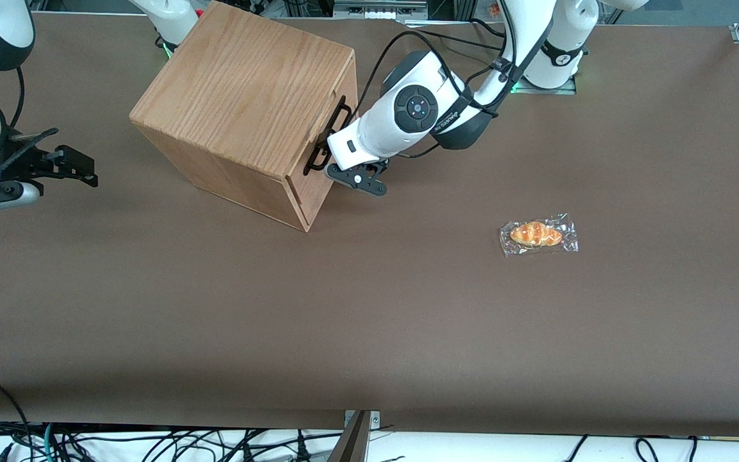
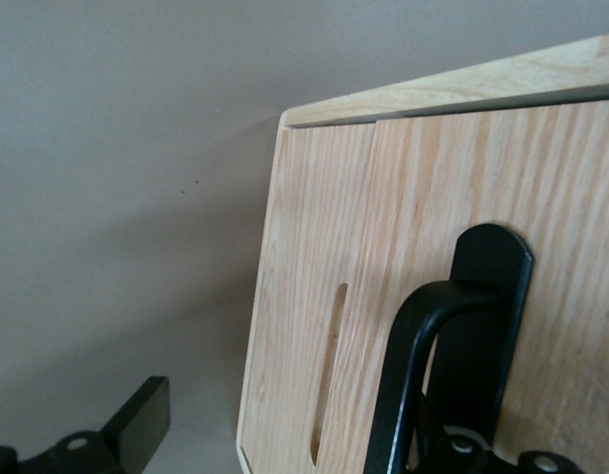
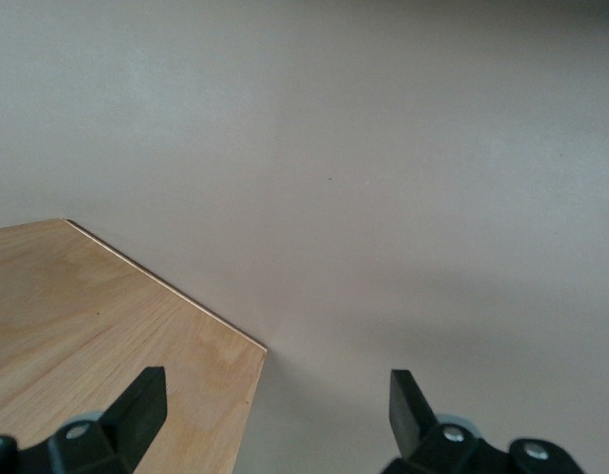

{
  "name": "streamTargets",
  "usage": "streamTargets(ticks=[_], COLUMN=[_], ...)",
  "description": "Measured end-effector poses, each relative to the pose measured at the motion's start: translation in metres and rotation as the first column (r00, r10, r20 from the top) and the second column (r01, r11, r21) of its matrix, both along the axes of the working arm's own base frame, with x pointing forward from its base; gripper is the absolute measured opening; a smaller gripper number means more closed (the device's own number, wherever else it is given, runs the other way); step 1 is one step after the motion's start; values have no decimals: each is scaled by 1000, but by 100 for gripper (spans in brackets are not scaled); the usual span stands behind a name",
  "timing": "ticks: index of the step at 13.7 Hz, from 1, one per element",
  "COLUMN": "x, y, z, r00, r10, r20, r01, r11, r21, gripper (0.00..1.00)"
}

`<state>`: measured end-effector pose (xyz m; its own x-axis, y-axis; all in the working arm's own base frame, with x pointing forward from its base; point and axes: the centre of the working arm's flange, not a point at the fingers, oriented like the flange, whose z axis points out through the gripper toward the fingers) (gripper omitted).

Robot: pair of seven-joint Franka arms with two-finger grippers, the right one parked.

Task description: Open top drawer with left arm

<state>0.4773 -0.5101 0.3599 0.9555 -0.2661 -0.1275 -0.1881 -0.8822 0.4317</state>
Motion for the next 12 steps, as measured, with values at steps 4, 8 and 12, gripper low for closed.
streamTargets(ticks=[4, 8, 12], x=[24, 44, 57], y=[23, 52, 72], z=[-2, -1, -1], r00=[999, 999, 999], r10=[18, 7, 2], r20=[43, 42, 32], r01=[-19, -9, -4], r11=[999, 998, 997], r21=[39, 61, 73], gripper=[100, 100, 100])
